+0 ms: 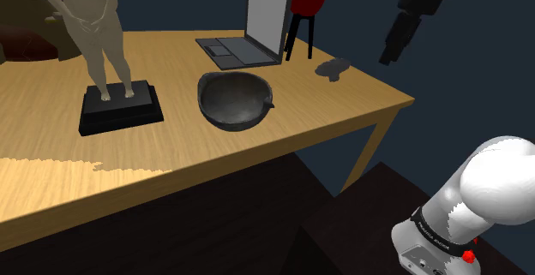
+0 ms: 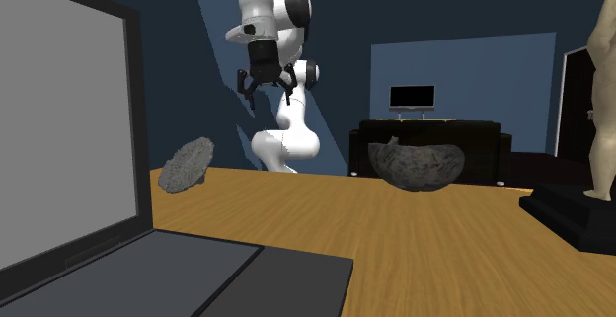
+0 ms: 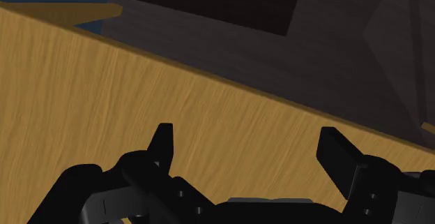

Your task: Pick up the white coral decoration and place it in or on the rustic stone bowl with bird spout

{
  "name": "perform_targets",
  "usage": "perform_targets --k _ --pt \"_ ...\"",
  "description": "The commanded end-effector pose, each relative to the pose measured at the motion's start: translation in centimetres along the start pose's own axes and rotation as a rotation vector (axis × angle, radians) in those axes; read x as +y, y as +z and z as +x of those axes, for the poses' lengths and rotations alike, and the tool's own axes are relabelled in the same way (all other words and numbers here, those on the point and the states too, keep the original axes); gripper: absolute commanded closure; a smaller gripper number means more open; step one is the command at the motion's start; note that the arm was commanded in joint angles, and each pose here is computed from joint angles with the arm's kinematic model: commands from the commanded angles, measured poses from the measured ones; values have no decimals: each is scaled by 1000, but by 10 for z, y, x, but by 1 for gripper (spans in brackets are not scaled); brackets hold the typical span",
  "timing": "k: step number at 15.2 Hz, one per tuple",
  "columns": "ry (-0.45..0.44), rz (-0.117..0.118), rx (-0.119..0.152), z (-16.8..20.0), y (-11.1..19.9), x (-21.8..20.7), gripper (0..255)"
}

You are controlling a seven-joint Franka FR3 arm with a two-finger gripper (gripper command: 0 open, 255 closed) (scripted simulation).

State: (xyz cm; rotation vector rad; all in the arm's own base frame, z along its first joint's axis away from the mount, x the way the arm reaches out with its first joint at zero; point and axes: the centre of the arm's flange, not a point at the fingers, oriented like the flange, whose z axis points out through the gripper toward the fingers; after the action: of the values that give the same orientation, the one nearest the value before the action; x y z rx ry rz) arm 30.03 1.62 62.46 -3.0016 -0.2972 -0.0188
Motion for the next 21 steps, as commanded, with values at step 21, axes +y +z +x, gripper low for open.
perform_targets --k 21 --pt "-939 -475 96 115 79 79 0"
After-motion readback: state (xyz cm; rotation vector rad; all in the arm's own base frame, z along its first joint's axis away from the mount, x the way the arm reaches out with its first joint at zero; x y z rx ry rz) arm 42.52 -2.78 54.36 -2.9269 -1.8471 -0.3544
